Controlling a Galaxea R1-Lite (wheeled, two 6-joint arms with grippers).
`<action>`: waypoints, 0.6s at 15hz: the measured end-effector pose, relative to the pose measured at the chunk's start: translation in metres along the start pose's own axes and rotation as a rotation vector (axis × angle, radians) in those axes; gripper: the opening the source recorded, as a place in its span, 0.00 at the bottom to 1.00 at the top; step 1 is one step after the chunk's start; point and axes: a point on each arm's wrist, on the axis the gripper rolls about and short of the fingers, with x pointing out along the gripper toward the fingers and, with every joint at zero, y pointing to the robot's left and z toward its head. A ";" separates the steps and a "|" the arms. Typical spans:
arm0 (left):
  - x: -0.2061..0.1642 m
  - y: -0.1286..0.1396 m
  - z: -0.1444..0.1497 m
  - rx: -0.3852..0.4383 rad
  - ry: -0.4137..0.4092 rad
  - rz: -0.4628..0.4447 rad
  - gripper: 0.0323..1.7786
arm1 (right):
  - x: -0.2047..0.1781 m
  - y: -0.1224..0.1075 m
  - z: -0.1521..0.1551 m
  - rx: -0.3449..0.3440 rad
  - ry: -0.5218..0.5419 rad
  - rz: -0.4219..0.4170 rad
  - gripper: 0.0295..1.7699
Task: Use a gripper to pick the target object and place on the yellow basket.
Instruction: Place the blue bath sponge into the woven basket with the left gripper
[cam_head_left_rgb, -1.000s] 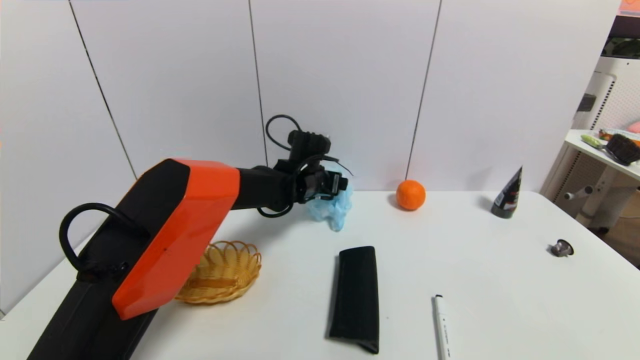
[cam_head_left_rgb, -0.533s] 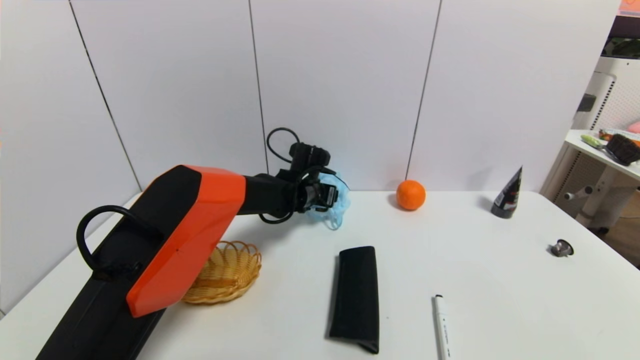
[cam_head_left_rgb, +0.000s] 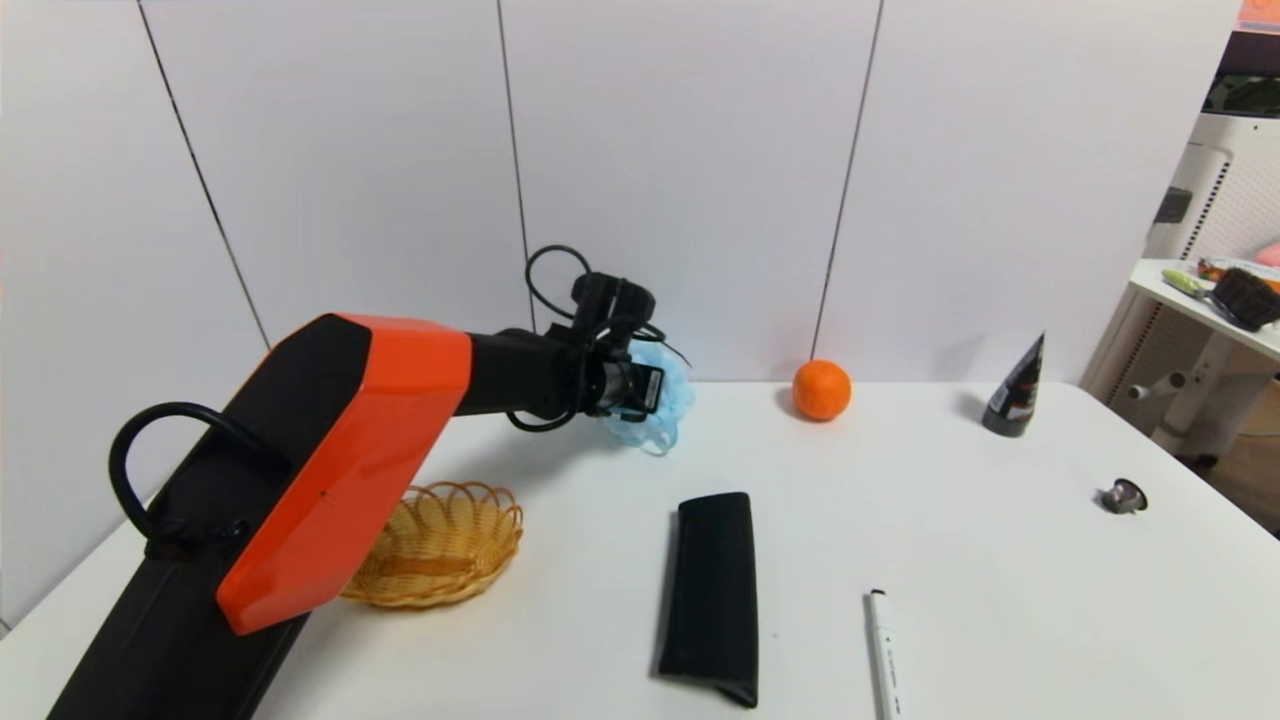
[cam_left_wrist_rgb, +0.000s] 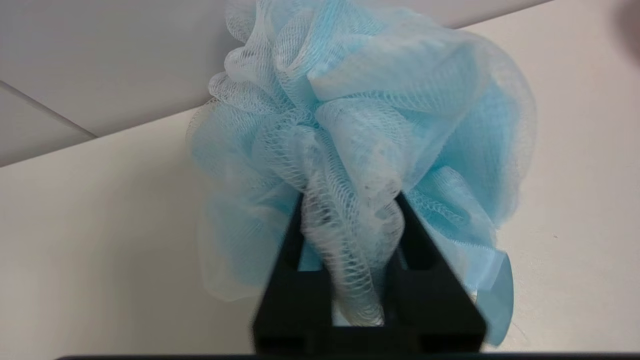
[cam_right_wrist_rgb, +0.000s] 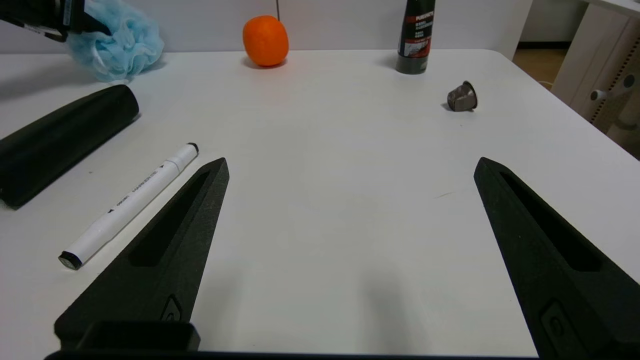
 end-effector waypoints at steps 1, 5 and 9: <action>-0.008 0.001 0.006 0.001 -0.001 -0.001 0.08 | 0.000 0.000 0.000 0.000 0.000 0.000 0.96; -0.061 0.009 0.036 0.006 0.026 0.006 0.08 | 0.000 0.000 0.000 0.000 0.000 0.000 0.96; -0.129 0.029 0.054 0.002 0.047 0.029 0.08 | 0.000 0.000 0.000 0.000 0.000 0.000 0.96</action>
